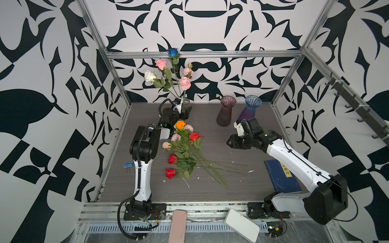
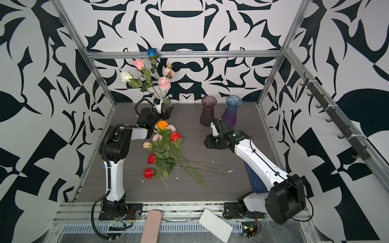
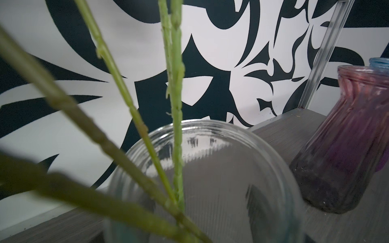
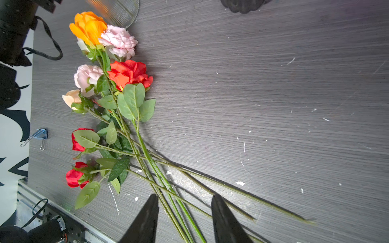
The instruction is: Arrange the flowers into the vase
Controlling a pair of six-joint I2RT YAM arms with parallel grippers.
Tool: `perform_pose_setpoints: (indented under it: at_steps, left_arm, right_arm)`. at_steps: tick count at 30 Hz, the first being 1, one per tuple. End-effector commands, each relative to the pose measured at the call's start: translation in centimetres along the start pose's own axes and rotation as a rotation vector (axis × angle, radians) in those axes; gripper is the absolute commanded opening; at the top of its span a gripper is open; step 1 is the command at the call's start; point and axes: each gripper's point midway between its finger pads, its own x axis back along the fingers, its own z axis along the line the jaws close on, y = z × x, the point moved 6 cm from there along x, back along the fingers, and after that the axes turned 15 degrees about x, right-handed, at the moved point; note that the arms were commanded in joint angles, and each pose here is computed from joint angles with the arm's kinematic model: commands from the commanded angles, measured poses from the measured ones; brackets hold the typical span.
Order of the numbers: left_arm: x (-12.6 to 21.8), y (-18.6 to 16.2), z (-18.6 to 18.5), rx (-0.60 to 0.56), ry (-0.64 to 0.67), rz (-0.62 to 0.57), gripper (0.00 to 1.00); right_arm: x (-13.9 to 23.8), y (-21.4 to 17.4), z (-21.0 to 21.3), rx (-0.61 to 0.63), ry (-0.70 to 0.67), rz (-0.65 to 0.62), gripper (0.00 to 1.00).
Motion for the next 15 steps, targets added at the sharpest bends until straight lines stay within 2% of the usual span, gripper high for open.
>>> perform_pose_setpoints:
  at_steps: [1, 10, 15]
  left_arm:
    - [-0.8, 2.6, -0.2, -0.067, -0.048, -0.081, 0.55]
    - [-0.3, 3.0, 1.4, -0.085, -0.033, -0.077, 0.54]
    - [0.2, 3.1, 1.5, -0.086, -0.049, -0.071, 0.57]
  right_arm:
    - [1.0, 0.2, -0.2, -0.015, -0.026, -0.02, 0.45]
    - [0.9, -0.2, -0.4, -0.031, -0.036, -0.014, 0.45]
    - [0.6, -0.1, -0.4, -0.033, -0.035, -0.006, 0.45]
